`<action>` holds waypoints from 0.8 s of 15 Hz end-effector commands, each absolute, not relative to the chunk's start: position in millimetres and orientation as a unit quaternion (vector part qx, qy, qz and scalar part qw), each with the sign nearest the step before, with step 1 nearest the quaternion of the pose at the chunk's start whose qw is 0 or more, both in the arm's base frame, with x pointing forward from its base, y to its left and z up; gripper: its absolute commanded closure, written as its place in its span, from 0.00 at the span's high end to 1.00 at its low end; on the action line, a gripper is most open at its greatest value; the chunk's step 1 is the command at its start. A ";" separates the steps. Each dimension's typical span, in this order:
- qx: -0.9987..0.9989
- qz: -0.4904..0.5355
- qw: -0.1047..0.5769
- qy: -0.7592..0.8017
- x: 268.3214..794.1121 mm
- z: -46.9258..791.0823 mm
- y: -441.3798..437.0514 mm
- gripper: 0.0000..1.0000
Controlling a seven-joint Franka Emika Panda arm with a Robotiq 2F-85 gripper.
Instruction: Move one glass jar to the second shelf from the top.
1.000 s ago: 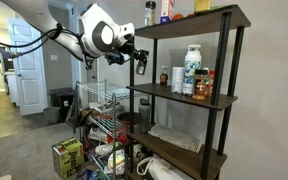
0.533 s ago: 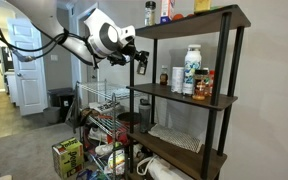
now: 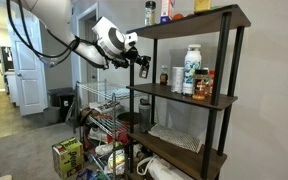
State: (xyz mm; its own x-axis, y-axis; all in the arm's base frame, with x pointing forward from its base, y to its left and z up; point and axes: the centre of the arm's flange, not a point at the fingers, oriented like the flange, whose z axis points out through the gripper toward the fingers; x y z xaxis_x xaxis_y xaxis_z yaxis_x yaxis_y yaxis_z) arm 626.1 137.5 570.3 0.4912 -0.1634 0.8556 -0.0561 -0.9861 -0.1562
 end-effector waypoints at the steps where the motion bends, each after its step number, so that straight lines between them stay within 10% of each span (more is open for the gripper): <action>1: -0.857 -0.508 0.041 0.080 643.9 556.6 158.0 0.30; 12: -0.834 -0.537 0.027 0.121 673.1 535.9 176.2 0.30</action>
State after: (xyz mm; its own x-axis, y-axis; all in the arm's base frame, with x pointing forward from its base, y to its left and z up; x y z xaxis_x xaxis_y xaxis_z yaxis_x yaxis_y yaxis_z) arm 666.0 168.4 539.8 0.4461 -0.2039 0.8715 -0.1342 -0.9779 -0.1602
